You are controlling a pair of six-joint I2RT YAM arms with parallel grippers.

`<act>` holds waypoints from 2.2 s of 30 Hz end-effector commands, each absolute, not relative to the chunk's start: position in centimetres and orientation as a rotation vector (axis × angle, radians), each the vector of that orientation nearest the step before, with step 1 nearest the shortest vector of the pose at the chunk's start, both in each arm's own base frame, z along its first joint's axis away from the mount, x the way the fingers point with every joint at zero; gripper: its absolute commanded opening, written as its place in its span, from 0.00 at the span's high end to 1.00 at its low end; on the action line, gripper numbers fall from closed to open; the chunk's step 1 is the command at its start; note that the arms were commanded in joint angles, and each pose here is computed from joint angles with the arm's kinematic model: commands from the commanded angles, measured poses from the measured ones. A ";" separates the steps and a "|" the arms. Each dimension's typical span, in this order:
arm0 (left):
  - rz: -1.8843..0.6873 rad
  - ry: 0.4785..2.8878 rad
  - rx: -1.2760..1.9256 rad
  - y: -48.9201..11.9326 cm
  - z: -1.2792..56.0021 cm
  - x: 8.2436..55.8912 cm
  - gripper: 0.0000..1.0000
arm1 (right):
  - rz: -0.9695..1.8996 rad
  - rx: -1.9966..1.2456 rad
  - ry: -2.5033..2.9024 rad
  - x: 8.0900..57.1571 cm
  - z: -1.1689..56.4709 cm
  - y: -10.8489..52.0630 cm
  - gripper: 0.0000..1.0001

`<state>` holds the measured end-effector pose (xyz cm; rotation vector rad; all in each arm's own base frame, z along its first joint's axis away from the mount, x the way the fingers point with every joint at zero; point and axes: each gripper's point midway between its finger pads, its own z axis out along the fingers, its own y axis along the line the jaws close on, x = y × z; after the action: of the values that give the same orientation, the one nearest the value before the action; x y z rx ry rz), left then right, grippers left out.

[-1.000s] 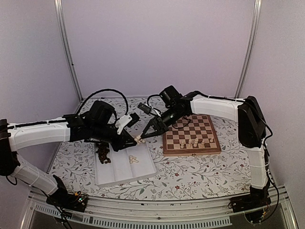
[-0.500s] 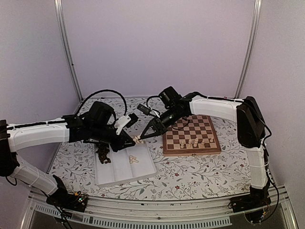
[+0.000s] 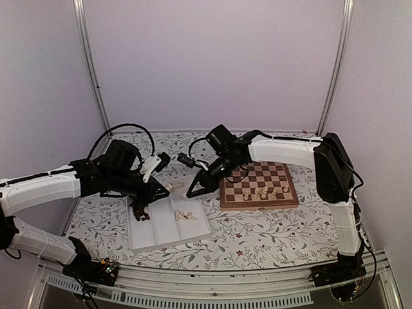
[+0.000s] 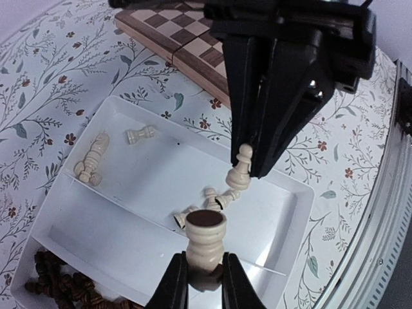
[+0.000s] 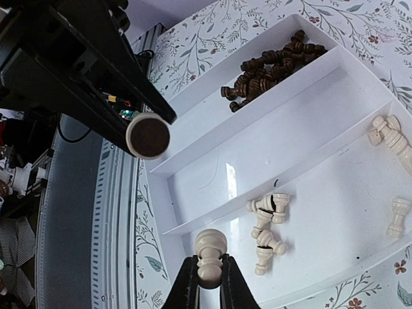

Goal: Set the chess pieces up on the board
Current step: Pick up the chess piece from the storage box, then place the chess piece on the chessboard.

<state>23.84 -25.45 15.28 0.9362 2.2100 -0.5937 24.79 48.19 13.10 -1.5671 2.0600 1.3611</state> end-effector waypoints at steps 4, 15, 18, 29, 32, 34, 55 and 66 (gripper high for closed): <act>-0.564 2.209 0.861 -25.0 16.4 25.9 0.99 | 1.042 -1.642 2.023 26.0 13.5 45.5 1.00; -0.573 2.140 0.901 -28.7 20.7 30.1 0.97 | 0.576 -1.342 2.188 34.4 16.7 29.4 1.00; -0.554 2.137 0.915 -29.4 20.2 31.2 0.97 | 0.410 -1.287 2.245 36.2 16.7 24.5 1.00; -0.584 2.165 0.919 -28.5 17.4 31.6 0.96 | 0.084 -1.409 2.447 35.4 10.4 17.0 1.00; -0.576 2.158 0.912 -28.2 17.5 31.4 0.96 | 0.087 -1.426 2.491 35.0 8.9 16.8 1.00; -0.573 2.160 0.911 -28.1 17.4 31.3 0.96 | 0.086 -1.433 2.512 34.9 8.2 16.6 1.00; -0.567 2.176 0.922 -27.7 16.8 31.2 0.95 | 0.076 -1.484 2.627 33.8 4.7 15.8 0.98; -0.568 2.183 0.929 -27.7 16.5 31.1 0.94 | 0.108 -1.487 2.647 33.6 4.1 16.1 0.94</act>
<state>30.81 -28.05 15.92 0.9319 2.2098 -0.5667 34.05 15.98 4.84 -1.4712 2.6227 0.0891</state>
